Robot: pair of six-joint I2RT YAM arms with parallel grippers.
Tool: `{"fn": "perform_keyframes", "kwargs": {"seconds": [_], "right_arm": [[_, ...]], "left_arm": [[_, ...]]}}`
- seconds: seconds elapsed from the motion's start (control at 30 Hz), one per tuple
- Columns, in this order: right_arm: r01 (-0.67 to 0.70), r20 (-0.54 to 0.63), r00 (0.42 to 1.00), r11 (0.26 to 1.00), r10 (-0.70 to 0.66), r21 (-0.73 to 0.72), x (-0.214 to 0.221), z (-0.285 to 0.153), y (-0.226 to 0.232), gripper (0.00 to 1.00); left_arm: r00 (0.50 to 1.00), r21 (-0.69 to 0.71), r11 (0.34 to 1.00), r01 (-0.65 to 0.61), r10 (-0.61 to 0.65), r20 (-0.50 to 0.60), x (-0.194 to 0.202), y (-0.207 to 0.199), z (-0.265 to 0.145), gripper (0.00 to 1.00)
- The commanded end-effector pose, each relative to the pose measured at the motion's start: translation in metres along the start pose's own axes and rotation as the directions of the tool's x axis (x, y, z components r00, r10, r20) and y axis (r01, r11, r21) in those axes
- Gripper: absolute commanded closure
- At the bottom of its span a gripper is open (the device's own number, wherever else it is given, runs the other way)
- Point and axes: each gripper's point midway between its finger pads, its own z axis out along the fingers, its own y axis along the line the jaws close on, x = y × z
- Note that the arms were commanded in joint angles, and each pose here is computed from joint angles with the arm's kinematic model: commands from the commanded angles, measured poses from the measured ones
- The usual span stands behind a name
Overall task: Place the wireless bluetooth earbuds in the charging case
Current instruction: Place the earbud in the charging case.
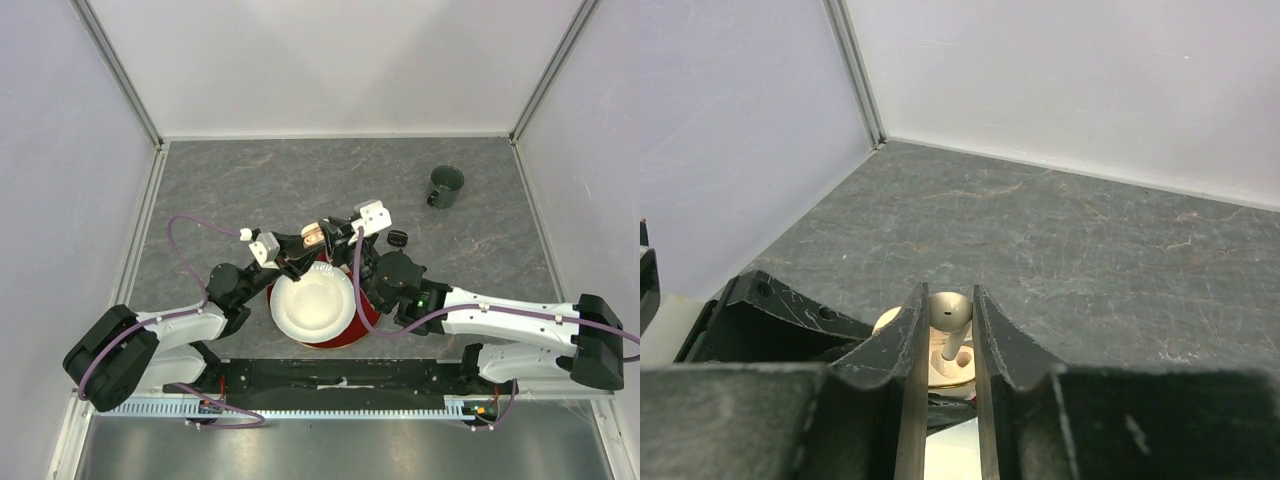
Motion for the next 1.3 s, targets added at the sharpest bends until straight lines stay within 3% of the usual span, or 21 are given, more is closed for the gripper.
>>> {"fn": "perform_keyframes", "kwargs": {"seconds": [0.0,0.97,1.27], "right_arm": [[-0.027,0.037,0.999,0.999,0.029,-0.035,-0.012,0.006,0.012,1.0],[0.049,-0.008,0.999,0.999,-0.049,-0.025,0.019,0.006,0.008,1.0],[0.105,-0.033,0.994,0.99,-0.108,-0.092,0.027,0.003,0.016,1.0]], "left_arm": [[0.985,0.025,0.999,-0.031,0.026,0.172,-0.05,-0.006,0.009,0.98],[0.972,0.019,1.0,-0.025,0.02,0.234,-0.071,-0.008,0.002,0.98],[0.97,-0.003,1.0,-0.019,0.019,0.243,-0.075,-0.005,0.003,0.98]]}}
